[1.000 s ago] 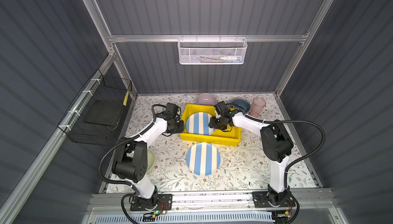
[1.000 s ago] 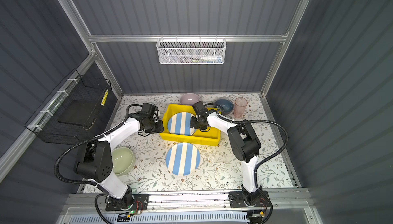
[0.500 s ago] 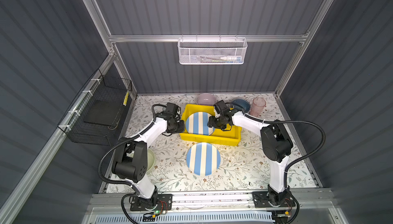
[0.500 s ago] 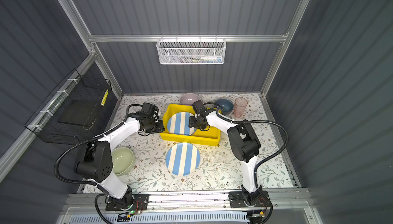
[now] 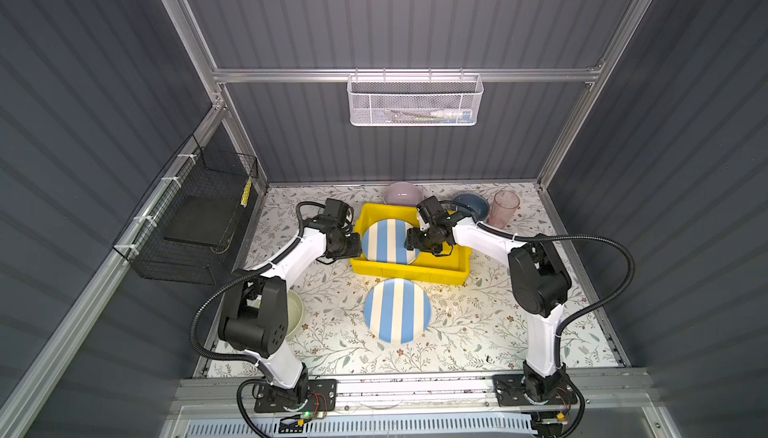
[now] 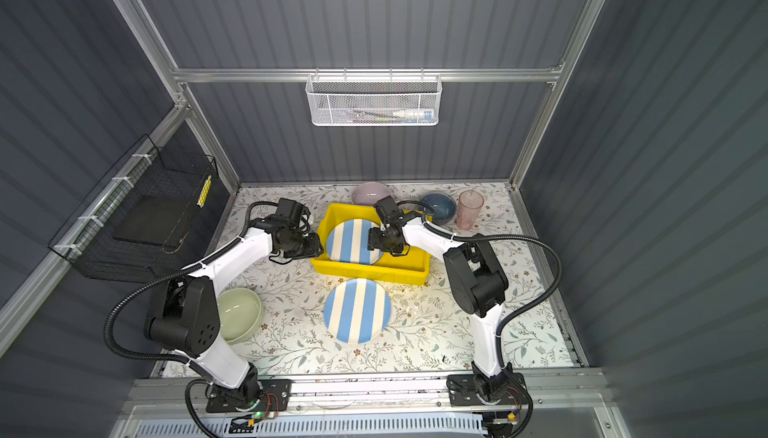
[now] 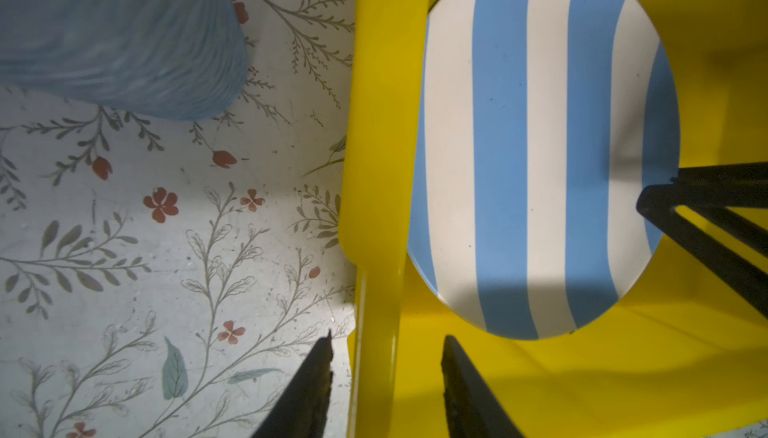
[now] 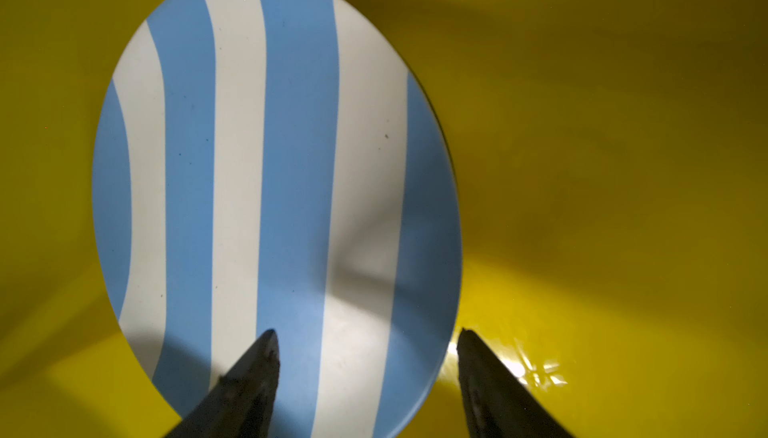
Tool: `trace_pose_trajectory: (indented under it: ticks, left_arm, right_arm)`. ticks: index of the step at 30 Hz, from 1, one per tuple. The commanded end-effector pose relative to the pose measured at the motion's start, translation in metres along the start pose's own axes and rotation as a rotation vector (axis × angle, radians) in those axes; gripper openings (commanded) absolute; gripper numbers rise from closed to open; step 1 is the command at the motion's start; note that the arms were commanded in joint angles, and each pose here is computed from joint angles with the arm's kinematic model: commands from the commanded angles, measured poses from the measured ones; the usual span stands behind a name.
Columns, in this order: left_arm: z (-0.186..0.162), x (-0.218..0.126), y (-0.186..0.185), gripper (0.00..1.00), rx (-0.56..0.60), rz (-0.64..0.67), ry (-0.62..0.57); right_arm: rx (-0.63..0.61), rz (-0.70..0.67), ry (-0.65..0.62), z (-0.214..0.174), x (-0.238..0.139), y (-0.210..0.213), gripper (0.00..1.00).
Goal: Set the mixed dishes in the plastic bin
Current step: 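Withdraw both grippers from the bin to the second striped plate's rims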
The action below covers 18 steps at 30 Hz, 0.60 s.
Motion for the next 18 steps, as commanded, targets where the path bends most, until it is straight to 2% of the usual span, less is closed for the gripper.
trace_pose_trajectory:
  ticks: [1, 5, 7, 10, 14, 18]
  left_arm:
    - [0.007, -0.034, -0.006, 0.51, 0.013, -0.013, -0.049]
    - [-0.001, -0.052, -0.015, 0.54, 0.037, -0.084, -0.024]
    - [-0.008, -0.060, -0.017, 0.55, 0.044, -0.116, -0.008]
    - [-0.021, -0.075, -0.017, 0.61, 0.058, -0.153, -0.002]
    - [-0.041, -0.089, -0.014, 0.64, 0.067, -0.194, 0.024]
    - [-0.061, -0.085, -0.004, 0.63, 0.037, -0.195, 0.059]
  right_arm:
    - [-0.028, -0.026, -0.045, 0.005, -0.035, -0.003, 0.70]
    - [-0.051, -0.036, -0.081, 0.002, -0.066, -0.003, 0.71]
    - [-0.064, -0.014, -0.098, -0.002, -0.081, 0.000, 0.71]
    - [-0.080, 0.050, -0.136, -0.016, -0.102, 0.005, 0.72]
    - [-0.074, 0.140, -0.176, -0.046, -0.121, 0.007, 0.72]
    - [-0.058, 0.190, -0.217, -0.080, -0.134, 0.007, 0.71]
Point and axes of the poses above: each gripper's point midway between its finger pads, its own x axis out along the fingers, its own y axis along the line the jaws close on, z = x × y, the point moved 6 cm from there along -x, back along the fingers, and after that the axes turned 14 degrees about -x, right-handed, at the moved point
